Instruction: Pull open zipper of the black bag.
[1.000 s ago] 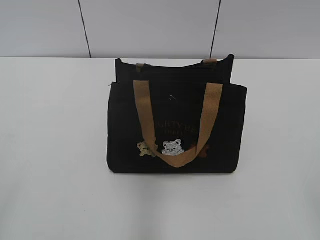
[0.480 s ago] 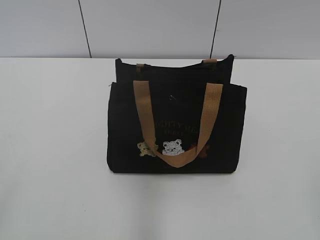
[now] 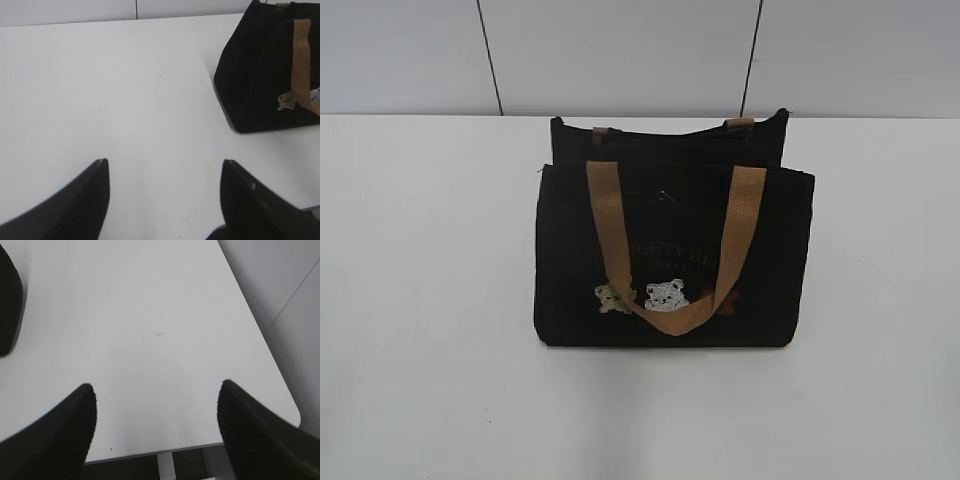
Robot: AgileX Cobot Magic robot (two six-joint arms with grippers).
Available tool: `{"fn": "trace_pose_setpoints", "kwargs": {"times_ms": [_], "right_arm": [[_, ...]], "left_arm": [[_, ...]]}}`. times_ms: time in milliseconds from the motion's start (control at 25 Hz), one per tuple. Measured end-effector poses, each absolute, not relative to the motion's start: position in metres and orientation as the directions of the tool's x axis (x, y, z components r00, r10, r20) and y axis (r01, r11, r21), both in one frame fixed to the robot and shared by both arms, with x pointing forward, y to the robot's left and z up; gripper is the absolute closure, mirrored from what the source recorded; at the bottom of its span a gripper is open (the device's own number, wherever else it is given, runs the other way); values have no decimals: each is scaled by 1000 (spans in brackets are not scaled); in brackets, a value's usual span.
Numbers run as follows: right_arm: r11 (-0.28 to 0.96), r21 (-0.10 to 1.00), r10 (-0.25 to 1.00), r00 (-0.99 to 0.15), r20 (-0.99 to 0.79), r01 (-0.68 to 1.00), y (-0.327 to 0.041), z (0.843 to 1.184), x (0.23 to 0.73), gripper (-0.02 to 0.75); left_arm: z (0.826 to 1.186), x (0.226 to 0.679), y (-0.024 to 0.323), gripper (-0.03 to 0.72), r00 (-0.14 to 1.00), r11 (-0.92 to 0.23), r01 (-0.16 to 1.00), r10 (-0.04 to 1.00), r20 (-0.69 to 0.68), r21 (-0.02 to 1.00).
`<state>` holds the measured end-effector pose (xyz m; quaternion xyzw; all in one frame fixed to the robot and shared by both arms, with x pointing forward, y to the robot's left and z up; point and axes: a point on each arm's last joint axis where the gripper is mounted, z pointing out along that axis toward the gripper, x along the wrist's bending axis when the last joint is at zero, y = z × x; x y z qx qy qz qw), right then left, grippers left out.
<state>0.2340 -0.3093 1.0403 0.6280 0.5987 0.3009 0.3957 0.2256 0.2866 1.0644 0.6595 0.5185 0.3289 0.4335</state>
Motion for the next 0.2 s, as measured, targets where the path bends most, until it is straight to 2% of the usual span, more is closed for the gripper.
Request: {"fn": "trace_pose_setpoints", "kwargs": {"times_ms": [200], "right_arm": [[30,857,990,102,-96,514,-309,1040,234,167]], "left_arm": [[1064,226,287,169,245,-86,399,969,-16,913]]}}
